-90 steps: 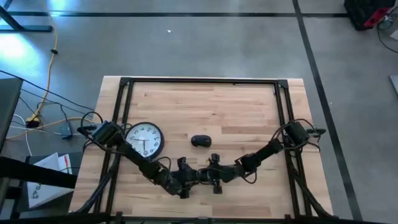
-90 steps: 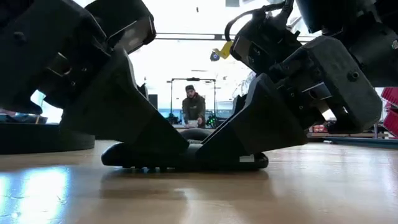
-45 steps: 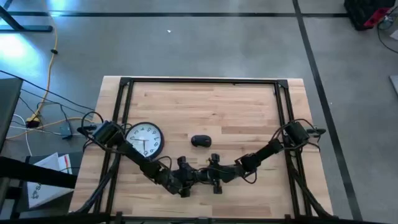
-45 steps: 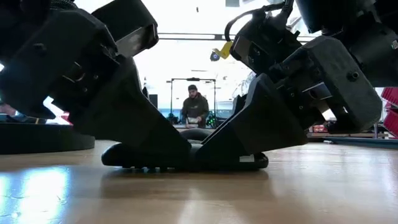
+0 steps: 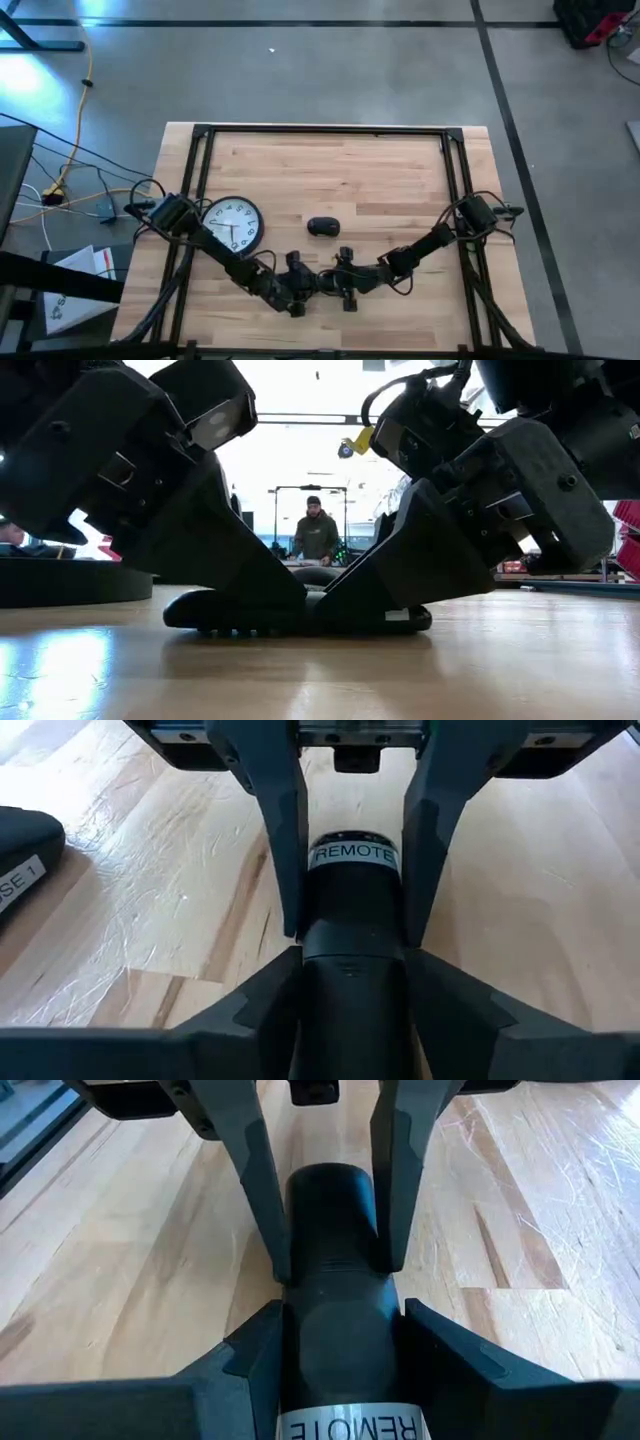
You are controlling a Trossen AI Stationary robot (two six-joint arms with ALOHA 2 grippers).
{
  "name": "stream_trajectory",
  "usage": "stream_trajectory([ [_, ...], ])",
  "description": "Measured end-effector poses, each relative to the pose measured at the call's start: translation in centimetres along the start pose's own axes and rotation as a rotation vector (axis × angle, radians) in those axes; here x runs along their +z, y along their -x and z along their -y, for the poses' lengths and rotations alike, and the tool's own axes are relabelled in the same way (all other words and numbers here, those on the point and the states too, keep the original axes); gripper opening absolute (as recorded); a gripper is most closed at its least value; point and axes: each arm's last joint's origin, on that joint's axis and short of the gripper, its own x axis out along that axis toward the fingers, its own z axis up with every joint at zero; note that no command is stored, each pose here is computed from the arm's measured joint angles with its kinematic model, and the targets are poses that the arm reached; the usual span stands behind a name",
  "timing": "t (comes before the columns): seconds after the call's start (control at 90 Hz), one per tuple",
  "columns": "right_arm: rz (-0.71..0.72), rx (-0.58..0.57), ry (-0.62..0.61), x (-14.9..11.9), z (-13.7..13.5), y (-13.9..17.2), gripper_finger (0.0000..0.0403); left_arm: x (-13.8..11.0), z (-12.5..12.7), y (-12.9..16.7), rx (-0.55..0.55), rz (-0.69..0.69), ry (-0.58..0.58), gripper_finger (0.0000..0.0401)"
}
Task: Insert battery
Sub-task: Open the remote battery compartment
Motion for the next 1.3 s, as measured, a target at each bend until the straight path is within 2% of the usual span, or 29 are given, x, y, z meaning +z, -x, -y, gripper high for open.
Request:
stream_trajectory([
  [0.4,0.0,0.0,0.0,-0.02,0.0,-0.01,0.0149,-0.09,0.0,0.02,-0.014,-0.017,-0.009,0.0151],
  [0.778,0.0,0.0,0.0,-0.02,0.0,-0.01,0.0149,-0.25,-0.02,-0.04,-0.016,-0.024,-0.005,0.0181],
  [1.3,0.0,0.0,-0.001,-0.02,0.0,-0.01,0.0149,-0.59,-0.22,-0.02,0.004,-0.058,0.01,0.0165],
])
